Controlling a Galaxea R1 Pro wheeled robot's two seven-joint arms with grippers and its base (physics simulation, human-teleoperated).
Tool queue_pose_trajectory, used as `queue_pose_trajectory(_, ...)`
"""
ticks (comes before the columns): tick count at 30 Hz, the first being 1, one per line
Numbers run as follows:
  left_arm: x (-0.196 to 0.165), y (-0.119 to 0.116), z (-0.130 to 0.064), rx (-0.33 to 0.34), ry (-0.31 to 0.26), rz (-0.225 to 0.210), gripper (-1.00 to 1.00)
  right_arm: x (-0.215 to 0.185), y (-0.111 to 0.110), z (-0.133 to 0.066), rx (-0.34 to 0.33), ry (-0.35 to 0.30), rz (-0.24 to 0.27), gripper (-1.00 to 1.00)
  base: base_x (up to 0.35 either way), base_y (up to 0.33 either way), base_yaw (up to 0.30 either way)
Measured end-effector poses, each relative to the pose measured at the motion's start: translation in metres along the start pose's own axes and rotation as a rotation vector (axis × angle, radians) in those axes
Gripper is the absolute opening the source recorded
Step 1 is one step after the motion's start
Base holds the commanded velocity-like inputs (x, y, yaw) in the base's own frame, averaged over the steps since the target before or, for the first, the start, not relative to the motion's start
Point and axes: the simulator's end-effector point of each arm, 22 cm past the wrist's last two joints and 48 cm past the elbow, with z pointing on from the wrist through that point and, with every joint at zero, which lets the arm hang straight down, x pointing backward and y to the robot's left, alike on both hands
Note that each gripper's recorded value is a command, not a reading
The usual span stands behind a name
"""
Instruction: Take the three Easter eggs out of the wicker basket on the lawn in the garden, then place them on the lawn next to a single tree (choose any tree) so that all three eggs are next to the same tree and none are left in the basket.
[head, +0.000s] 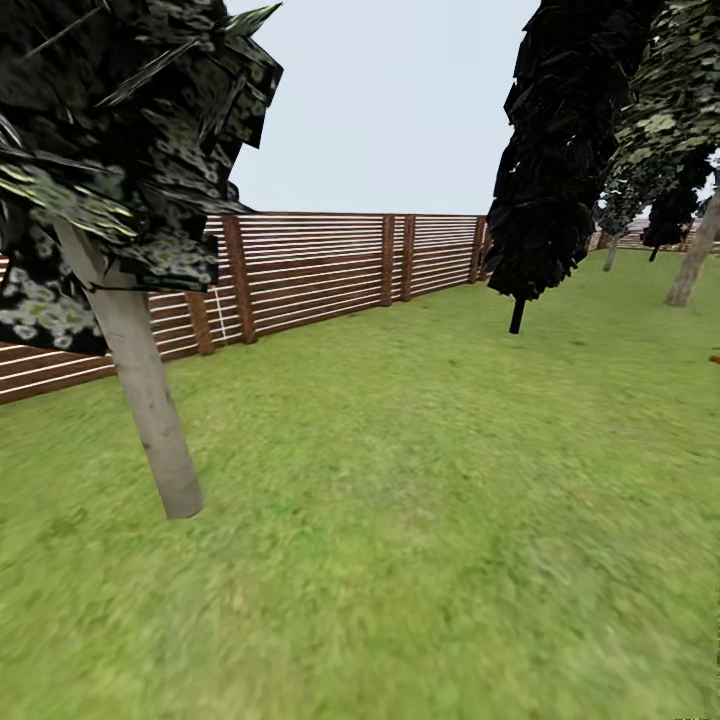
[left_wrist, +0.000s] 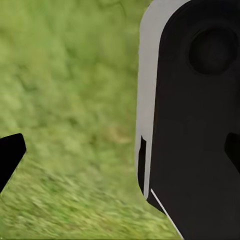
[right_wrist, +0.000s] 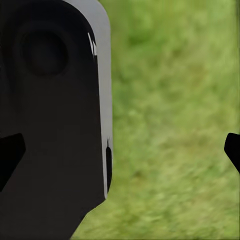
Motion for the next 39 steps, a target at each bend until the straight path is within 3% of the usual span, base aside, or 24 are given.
queue_pose_trajectory(39, 0.0061, -0.0005, 0.0, 0.001, 0.016, -0.001, 1.0, 0.0058, 0.0005, 0.0002, -0.001, 0.015, -0.002, 1.0, 0.333, 0.0, -0.262)
